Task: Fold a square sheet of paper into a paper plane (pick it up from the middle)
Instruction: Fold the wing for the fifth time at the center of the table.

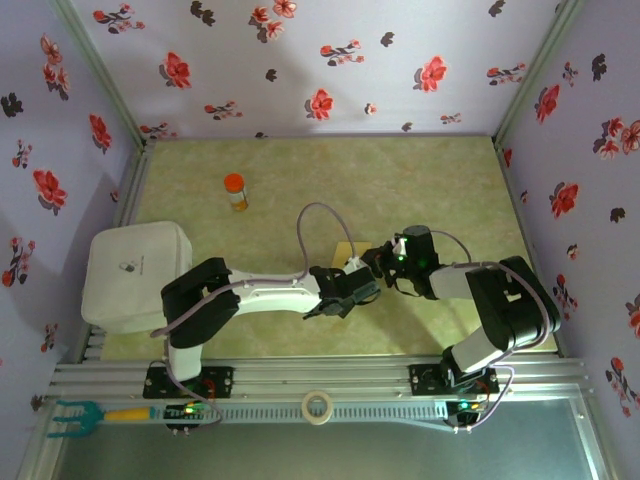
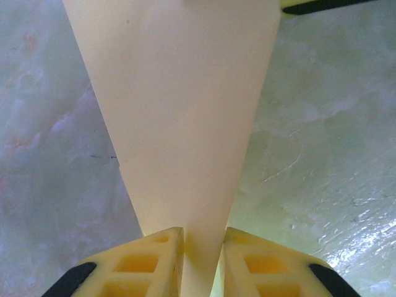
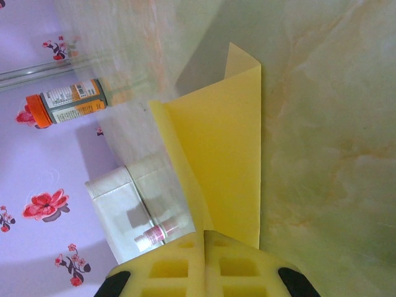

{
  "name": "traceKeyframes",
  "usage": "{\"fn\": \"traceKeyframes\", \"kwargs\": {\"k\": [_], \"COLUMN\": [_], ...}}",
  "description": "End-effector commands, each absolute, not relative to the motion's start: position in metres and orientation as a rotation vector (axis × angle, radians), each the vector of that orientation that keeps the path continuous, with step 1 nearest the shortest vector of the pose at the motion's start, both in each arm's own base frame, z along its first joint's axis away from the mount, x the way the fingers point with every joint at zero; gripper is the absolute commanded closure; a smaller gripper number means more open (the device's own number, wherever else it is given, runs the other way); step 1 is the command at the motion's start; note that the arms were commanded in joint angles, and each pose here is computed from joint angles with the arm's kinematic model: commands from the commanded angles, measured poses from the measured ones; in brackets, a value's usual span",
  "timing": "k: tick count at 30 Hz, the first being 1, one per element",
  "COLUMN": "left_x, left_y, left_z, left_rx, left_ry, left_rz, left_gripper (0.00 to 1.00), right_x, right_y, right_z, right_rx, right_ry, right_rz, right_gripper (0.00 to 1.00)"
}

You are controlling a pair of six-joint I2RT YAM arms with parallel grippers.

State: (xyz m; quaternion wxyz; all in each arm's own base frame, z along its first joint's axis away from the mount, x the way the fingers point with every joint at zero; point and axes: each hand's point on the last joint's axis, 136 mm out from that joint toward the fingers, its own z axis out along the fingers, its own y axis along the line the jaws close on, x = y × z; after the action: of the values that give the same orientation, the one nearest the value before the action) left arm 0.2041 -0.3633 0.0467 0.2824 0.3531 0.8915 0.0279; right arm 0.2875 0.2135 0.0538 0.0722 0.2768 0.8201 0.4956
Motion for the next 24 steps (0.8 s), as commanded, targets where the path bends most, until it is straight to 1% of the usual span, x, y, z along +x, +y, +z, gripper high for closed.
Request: {"fn": "traceKeyframes", "kwargs": {"k": [1,11,14,19,20,24], "left_x": [0.2060,0.2061,0.2058,0.2061,0.2060,0.2055], "left_y": [-0.3657,-0.3613,-0.3616,-0.3613,-0.3615,-0.3614], "left_z": [0.0439,0.0406,0.0411,0.0411,0.0409,0.0392], "left_rx": [0.951,0.936,0.935,0.932,0.931,0.915], "left_ry": [2.380,2.395,2.394,2.393,2.395,2.405], "left_rz": [0.111,0.140,0.137,0.130,0.130,0.117], "left_gripper": [0.78,0.78,0.81,0.91,0.93,0.97], "right_x": [0.2861,0.2876,0.2877,0.2867,0.2864,0.2853], "right_y": [0.2108,0.2117,0.2118,0.2111,0.2107,0.2099], "right_z": [0.0507,0.0521,0.0528,0.0522,0.0519,0.0514], "right_rx": [0.865,0.862,0.859,0.858,0.858,0.852], "right_ry": [2.469,2.468,2.468,2.470,2.470,2.477], "right_rz": [1.474,1.477,1.477,1.472,1.470,1.459], "right_gripper": [0.97,0.98,0.97,0.97,0.96,0.89]}}
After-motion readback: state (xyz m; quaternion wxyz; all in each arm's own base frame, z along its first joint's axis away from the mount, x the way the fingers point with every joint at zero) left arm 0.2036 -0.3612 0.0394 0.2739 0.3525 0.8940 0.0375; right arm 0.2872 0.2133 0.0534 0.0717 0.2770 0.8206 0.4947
